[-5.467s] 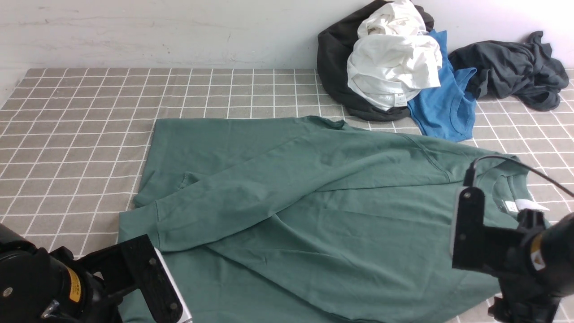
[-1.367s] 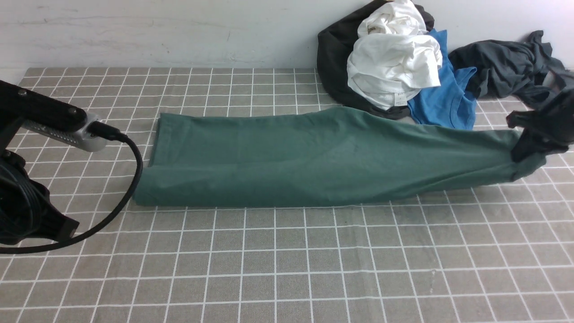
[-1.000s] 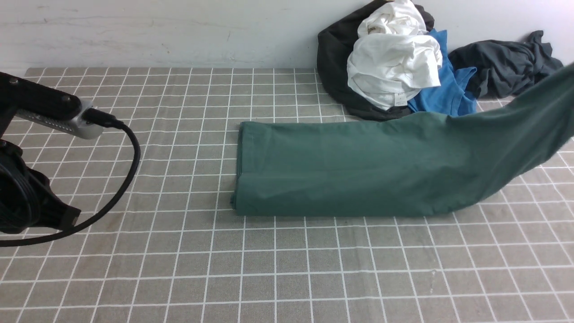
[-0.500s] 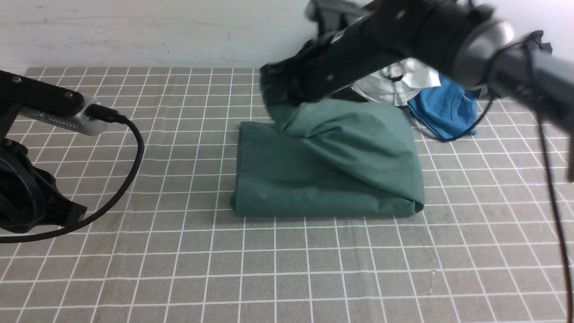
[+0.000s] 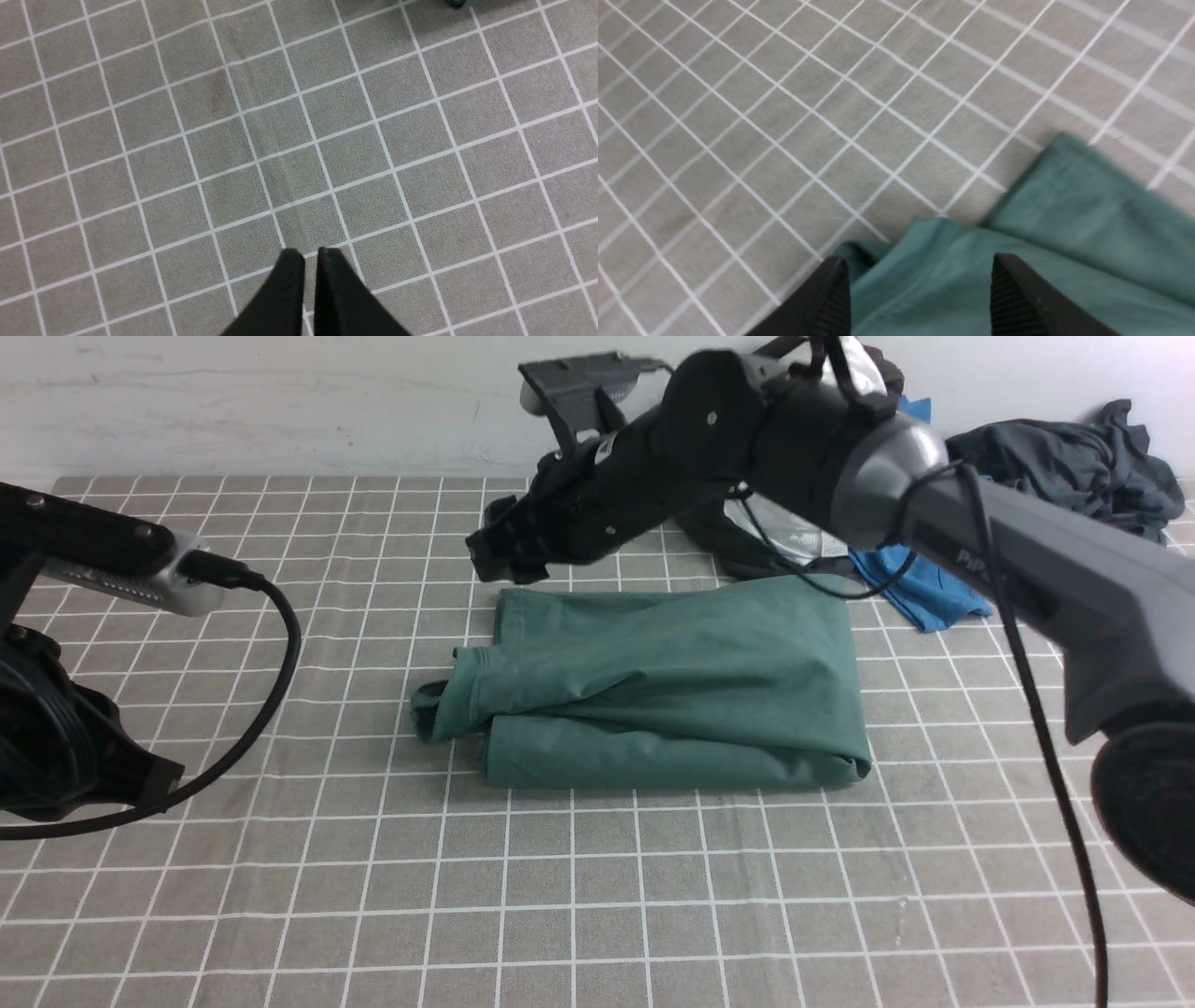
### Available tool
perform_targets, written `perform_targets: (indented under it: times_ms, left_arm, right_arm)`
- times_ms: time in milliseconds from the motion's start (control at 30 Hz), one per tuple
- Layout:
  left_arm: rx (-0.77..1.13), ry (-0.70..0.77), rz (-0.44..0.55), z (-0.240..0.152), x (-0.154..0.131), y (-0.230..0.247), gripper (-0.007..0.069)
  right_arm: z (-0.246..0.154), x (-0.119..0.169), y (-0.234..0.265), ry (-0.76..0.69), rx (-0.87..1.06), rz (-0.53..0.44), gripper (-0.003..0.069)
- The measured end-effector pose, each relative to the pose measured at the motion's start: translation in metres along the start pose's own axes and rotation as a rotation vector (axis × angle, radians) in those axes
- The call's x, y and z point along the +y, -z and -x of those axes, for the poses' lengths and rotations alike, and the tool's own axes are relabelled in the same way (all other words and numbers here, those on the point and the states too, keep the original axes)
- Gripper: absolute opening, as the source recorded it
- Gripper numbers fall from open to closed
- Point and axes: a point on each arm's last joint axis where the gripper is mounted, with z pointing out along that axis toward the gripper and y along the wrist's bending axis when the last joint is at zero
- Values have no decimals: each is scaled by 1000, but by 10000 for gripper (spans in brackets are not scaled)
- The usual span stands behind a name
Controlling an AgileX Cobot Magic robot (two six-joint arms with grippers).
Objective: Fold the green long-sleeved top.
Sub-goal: Use the right arm to drag the right edge of the fabric to the left and folds it over the left edge
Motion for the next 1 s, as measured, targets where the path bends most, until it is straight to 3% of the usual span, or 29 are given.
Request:
perform_targets:
  times_ms: [67,167,333,533,633,800,1000]
  left_arm:
    - [-2,6,-9,0,-1,0,22]
    - [-13,27,-44,1,-4,0,22]
    - [-78,-8,-112,3,-12,7,22]
    - [-275,-108,-140,-5,-22,37,22]
    - [-426,-156,-88,-24,-24,51,22]
    - [-679,-200,34,-75,-28,60,22]
    - [-874,-140,82,-123,-31,46,22]
  right_arm:
    - [0,-2,5,18,22,-23,360]
    - [-13,-8,-2,12,140,-74,253]
    - [-61,-4,-59,-66,317,-26,46]
    - [-73,31,-79,21,360,17,-10]
    - [-53,44,-46,143,350,-24,-11]
    - [6,48,79,297,241,-172,-14]
    - [34,49,196,242,39,-220,-14]
